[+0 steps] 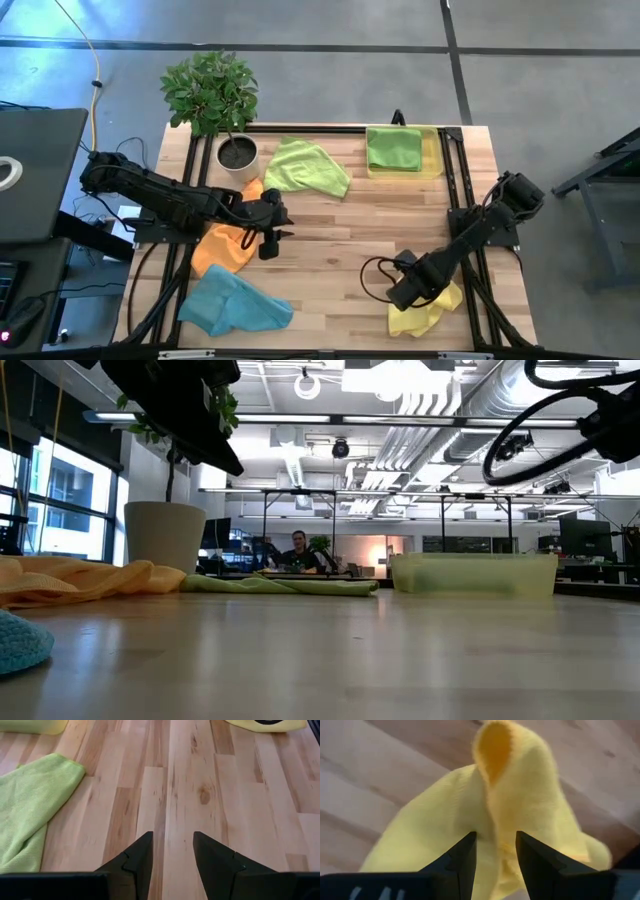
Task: Fold microfiber towels
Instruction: Fold the yellow microfiber towel
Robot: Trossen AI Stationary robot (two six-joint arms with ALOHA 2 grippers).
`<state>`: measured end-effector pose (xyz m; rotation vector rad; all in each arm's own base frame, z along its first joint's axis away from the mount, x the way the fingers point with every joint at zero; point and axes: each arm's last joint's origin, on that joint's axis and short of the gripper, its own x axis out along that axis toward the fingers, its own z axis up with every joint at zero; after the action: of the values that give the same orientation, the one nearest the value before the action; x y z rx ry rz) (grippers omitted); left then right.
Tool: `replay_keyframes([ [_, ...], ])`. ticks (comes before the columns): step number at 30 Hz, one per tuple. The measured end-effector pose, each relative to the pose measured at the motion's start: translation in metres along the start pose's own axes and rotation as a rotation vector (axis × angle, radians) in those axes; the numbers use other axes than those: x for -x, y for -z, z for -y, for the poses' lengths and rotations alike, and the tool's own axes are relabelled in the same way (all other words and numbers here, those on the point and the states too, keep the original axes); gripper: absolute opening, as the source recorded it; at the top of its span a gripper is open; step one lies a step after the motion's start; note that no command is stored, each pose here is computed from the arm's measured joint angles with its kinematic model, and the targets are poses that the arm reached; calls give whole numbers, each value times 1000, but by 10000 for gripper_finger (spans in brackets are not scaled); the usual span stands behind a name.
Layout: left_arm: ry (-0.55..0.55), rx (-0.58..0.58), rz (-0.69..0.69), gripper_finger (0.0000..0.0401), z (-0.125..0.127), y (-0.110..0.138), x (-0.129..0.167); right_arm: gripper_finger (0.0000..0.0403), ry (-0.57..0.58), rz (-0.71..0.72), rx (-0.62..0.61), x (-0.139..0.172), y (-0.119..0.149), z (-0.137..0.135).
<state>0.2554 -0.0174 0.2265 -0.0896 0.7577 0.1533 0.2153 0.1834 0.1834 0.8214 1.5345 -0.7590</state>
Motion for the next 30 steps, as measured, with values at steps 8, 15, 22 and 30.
replay_keyframes([
  [8,0,0,0,129,0,0,0,128,-83,9,11,0,1,-8],
  [15,-1,-15,0,129,0,0,0,126,-88,46,16,-2,2,-9],
  [22,-1,-18,2,129,0,0,0,49,-66,104,12,-6,0,-9],
  [30,2,-14,29,129,0,-3,0,5,-56,227,4,-8,-4,-9],
])
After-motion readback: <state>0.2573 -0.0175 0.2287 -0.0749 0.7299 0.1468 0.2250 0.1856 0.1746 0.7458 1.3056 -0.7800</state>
